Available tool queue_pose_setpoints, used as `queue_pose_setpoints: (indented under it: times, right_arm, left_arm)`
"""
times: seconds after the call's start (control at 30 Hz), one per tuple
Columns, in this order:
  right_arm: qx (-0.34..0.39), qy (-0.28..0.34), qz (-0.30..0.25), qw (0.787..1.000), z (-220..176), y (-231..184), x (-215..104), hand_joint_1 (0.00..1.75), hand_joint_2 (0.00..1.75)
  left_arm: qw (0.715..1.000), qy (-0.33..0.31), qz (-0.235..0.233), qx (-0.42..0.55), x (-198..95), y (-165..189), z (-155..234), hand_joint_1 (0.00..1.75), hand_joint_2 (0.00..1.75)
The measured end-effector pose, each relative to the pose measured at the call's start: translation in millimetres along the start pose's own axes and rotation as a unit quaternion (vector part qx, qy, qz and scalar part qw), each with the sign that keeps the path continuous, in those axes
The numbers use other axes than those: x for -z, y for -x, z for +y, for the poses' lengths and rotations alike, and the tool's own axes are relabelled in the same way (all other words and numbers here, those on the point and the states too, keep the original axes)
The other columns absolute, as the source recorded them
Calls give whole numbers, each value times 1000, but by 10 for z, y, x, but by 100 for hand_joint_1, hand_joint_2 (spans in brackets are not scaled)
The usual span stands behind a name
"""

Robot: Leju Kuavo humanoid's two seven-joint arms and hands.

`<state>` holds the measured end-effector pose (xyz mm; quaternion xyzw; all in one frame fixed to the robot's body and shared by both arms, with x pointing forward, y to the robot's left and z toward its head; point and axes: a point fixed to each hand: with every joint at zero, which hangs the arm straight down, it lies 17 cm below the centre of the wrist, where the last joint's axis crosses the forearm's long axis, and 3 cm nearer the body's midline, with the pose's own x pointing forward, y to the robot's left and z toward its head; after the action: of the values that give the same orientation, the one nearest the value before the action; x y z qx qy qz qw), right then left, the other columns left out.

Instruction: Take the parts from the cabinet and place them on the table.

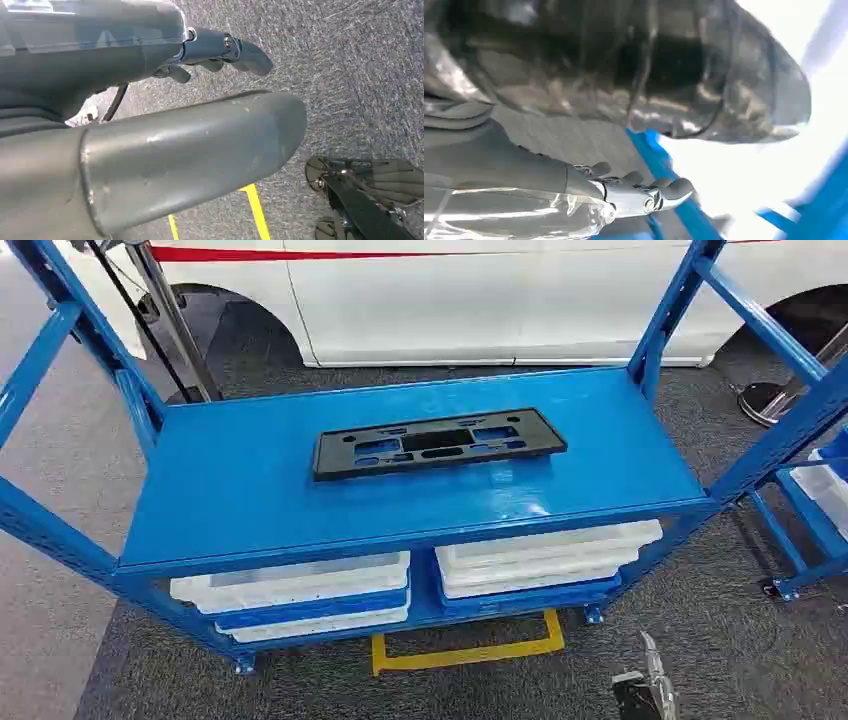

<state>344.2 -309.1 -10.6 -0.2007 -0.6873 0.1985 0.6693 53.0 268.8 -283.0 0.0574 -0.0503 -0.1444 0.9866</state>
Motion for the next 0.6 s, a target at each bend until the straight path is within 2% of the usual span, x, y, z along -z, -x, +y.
queue_pose_setpoints:
  times: [0.13, 0.33, 0.5, 0.6]
  right_arm:
    - [-53, 12, -76, 996, -250, -362, 65, 0, 0]
    - [-131, 27, -190, 973, -528, -1050, 138, 0, 0]
    - [-167, 33, -247, 954, -651, -1553, 318, 0, 0]
    - [-177, 24, -259, 949, -646, -1781, 451, 0, 0]
  left_arm:
    - [1000, 3, 0, 17, -2, -3, -10, 0, 0]
    - [999, 9, -2, 41, -5, -16, -26, 0, 0]
    - [998, 13, -5, 60, -7, -31, -35, 0, 0]
    - [998, 15, -9, 67, -8, -39, -44, 0, 0]
